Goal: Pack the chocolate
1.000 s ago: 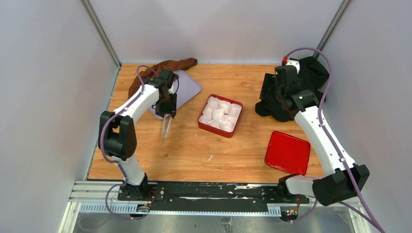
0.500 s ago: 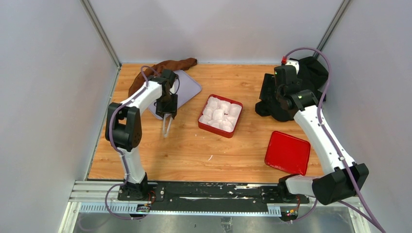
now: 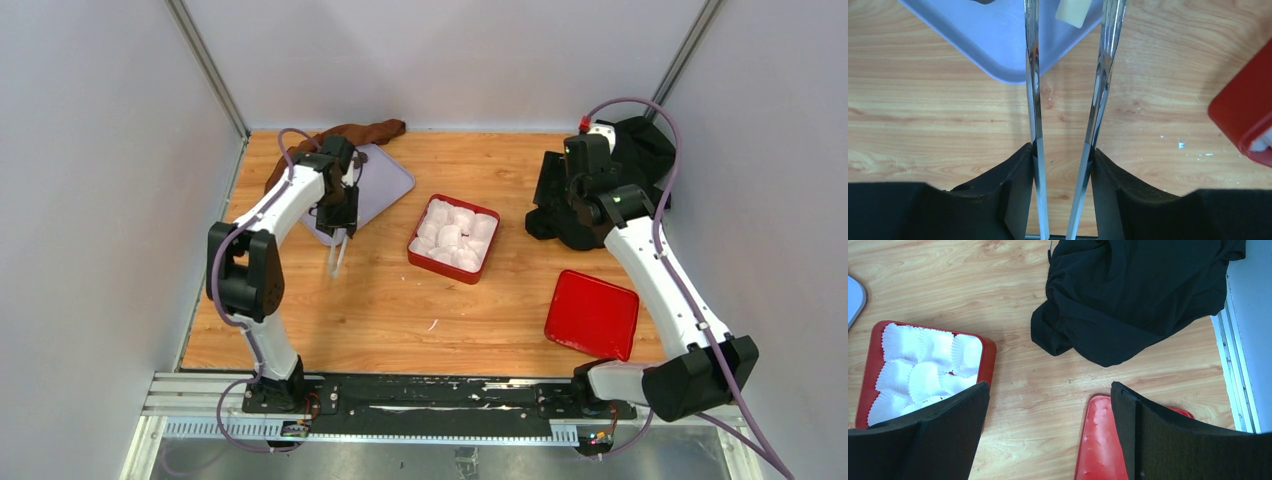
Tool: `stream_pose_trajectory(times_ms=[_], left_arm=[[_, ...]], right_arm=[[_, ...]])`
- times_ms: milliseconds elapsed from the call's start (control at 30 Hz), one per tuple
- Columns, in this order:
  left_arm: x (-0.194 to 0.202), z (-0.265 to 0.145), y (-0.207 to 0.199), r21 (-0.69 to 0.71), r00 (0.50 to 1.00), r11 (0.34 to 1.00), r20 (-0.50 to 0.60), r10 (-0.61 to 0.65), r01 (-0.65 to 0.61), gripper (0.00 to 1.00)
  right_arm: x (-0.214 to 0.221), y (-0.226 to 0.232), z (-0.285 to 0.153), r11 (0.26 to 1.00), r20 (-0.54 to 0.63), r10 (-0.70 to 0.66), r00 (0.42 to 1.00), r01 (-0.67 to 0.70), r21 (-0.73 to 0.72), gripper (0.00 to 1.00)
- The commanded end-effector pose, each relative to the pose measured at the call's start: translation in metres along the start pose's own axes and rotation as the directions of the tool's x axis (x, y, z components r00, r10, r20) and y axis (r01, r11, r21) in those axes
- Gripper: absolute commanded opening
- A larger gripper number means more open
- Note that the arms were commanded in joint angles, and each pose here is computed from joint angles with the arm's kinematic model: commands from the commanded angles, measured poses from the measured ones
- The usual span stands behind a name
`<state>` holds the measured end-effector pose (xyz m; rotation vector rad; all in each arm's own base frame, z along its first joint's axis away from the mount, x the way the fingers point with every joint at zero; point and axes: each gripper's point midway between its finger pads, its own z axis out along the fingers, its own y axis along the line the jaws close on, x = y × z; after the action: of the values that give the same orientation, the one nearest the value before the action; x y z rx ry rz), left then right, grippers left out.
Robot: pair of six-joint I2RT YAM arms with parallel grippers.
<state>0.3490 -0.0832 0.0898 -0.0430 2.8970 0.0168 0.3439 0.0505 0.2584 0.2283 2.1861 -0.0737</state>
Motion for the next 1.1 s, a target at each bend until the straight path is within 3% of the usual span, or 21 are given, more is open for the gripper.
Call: stream_pose_trajectory(times_ms=[0,300,600,1067], left_arm=[[0.003,-0.023,0.003,-0.017,0.997,0.998,0.055,0.059,-0.058,0.47],[0.014,0.004,-0.004,-0.003,0.997,0.999,-0.054,0.05,-0.051,0.49],[0.006,0.022,-0.003,-0.032,0.994,0.997,-0.086,0.062,-0.065,0.54],[0.015,0.035,0.001,-0.039,0.99,0.998,-0.134,0.05,-0.055,0.49]], right_arm=[[0.008,0.002,0.007,1.0,-0.038,0.015,0.999,-0.015,0.002,0.94],[0.004,0.011,0.012,0.999,-0.043,0.023,0.999,-0.025,-0.028,0.94],[0.003,0.016,0.012,0.998,-0.047,0.03,0.998,-0.032,-0.048,0.94],[0.005,0.012,0.009,0.999,-0.046,0.029,0.999,-0.031,-0.04,0.94]])
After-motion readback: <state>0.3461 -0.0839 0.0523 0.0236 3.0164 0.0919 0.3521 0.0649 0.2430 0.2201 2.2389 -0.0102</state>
